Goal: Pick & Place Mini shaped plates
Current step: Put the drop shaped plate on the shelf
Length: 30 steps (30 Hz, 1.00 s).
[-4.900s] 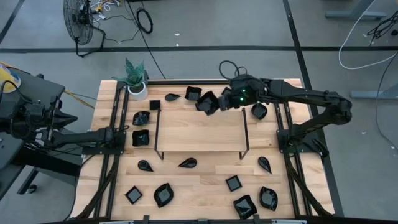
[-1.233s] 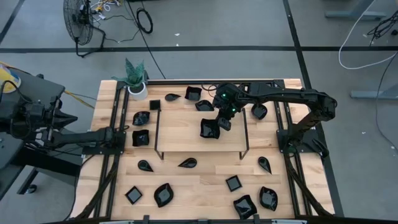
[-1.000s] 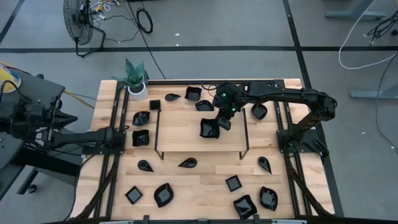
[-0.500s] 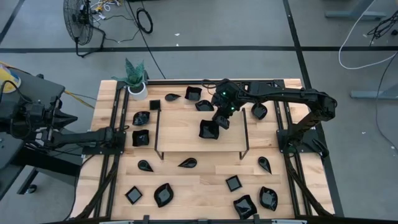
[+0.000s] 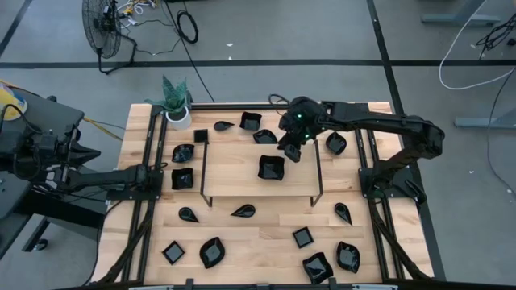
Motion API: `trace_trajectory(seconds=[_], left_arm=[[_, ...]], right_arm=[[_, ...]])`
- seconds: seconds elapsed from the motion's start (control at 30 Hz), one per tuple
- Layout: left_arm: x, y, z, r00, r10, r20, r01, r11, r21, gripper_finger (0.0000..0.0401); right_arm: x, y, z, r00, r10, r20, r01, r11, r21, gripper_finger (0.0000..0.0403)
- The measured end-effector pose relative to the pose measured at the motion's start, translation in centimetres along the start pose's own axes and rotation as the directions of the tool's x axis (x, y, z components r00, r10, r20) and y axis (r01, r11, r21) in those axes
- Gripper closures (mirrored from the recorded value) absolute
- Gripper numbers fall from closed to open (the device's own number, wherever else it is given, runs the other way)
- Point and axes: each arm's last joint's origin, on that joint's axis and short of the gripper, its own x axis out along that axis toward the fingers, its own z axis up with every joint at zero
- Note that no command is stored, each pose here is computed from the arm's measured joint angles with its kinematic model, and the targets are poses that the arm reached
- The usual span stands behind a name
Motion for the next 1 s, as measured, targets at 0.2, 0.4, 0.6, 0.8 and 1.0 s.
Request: trace_trajectory(seconds=[0.2,0.4,0.6,0.8,1.0], left_arm=[[0.0,0.0,0.0,1.000,0.000,0.000,0.000,1.000,0.000,0.0383],[0.0,0.0,0.0,1.000,0.000,0.000,0.000,1.000,0.000,0.0383],[0.0,0.0,0.0,1.000,0.000,0.000,0.000,1.000,0.000,0.0383],[0.0,0.0,0.0,1.000,0.000,0.000,0.000,1.000,0.000,0.0383],[0.0,0.0,0.0,1.000,-0.001,0.000,0.001,1.000,0.000,0.0383]], right_arm=[[-1.5,-0.5,-0.1,0.999,-0.039,0.021,0.038,0.998,0.048,0.0251],[-2.2,-1.5,-1.0,0.996,-0.087,0.025,0.083,0.991,0.105,0.0239],[-3.6,-1.6,-2.8,0.985,-0.167,0.047,0.159,0.977,0.141,0.0238],[-6.1,-1.0,-4.5,0.982,-0.162,0.099,0.144,0.976,0.165,0.0238],[-7.6,-0.1,-7.1,0.988,-0.135,0.078,0.117,0.973,0.197,0.0238]])
